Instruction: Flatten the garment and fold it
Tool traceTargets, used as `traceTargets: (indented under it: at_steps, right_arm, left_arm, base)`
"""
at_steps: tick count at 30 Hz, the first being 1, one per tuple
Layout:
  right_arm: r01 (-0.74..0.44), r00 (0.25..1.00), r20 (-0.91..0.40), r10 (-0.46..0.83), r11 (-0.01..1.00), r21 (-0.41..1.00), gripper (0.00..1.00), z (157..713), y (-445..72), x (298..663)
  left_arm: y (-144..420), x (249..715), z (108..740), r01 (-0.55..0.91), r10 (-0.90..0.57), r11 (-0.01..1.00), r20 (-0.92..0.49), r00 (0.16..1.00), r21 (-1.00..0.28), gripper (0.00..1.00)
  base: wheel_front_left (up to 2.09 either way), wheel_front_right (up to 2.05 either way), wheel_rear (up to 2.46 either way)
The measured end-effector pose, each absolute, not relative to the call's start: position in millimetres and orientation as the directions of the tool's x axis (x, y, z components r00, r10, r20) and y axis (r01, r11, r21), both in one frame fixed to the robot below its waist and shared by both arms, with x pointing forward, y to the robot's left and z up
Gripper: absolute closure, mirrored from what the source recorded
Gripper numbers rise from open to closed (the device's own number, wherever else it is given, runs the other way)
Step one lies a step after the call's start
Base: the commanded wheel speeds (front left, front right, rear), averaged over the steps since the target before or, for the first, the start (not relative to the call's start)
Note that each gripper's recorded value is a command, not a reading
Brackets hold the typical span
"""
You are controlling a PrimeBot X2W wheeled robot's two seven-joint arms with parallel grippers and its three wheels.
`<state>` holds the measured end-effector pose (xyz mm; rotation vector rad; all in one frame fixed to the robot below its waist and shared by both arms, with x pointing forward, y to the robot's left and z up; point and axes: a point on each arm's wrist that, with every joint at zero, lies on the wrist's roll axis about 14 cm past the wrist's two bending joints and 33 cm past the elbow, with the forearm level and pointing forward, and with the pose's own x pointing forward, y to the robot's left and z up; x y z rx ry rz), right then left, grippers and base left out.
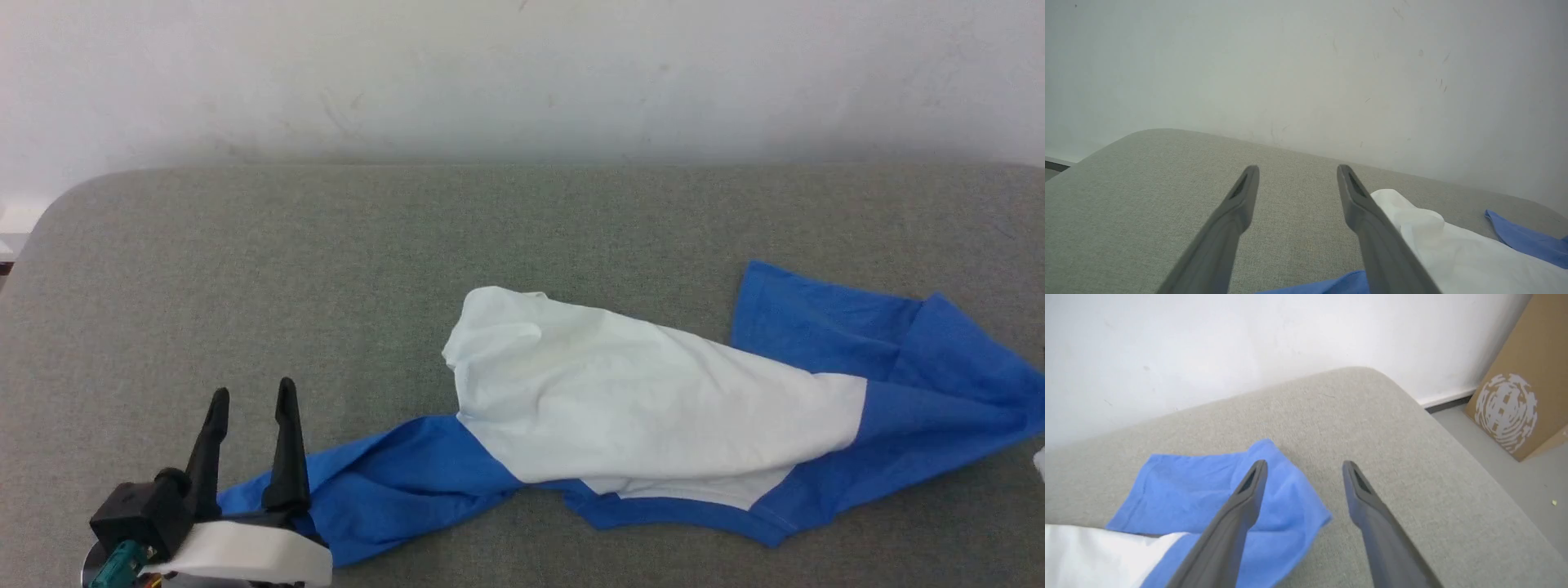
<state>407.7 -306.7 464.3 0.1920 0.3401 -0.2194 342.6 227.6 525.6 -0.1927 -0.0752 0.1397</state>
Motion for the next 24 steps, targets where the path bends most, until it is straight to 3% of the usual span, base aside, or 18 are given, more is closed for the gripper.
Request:
traceTargets:
  at_steps: [6, 12, 17, 24]
  right_arm:
    - [0.18, 0.966, -0.208, -0.154, 0.977, 0.115, 0.0, 512.9, -296.1, 421.1]
    - [-0.107, 0.936, -0.328, 0.125, 0.991, 0.074, 0.0, 509.9, -203.3, 456.4]
    - [-0.36, 0.786, -0.516, 0.34, 0.931, 0.066, 0.0, 478.1, -120.5, 472.6]
    - [-0.56, 0.541, -0.713, 0.446, 0.823, 0.09, 0.0, 430.2, -55.7, 475.3]
  left_arm:
    - [229.4, 337.3, 532.3, -0.139, 0.158, 0.97, 0.081, 0.984, -0.202, 0.0]
    - [233.2, 336.3, 532.8, -0.152, 0.17, 0.97, 0.083, 0.982, -0.191, 0.0]
    - [231.9, 347.4, 530.1, -0.146, 0.164, 0.972, 0.089, 0.982, -0.183, 0.0]
    - [226.4, 363.7, 521.5, -0.134, 0.153, 0.969, 0.08, 0.985, -0.206, 0.0]
  base:
    - [0.0, 0.0, 0.0]
    - [0.0, 0.0, 0.0]
    - [0.0, 0.0, 0.0]
    - [0.0, 0.0, 0.0]
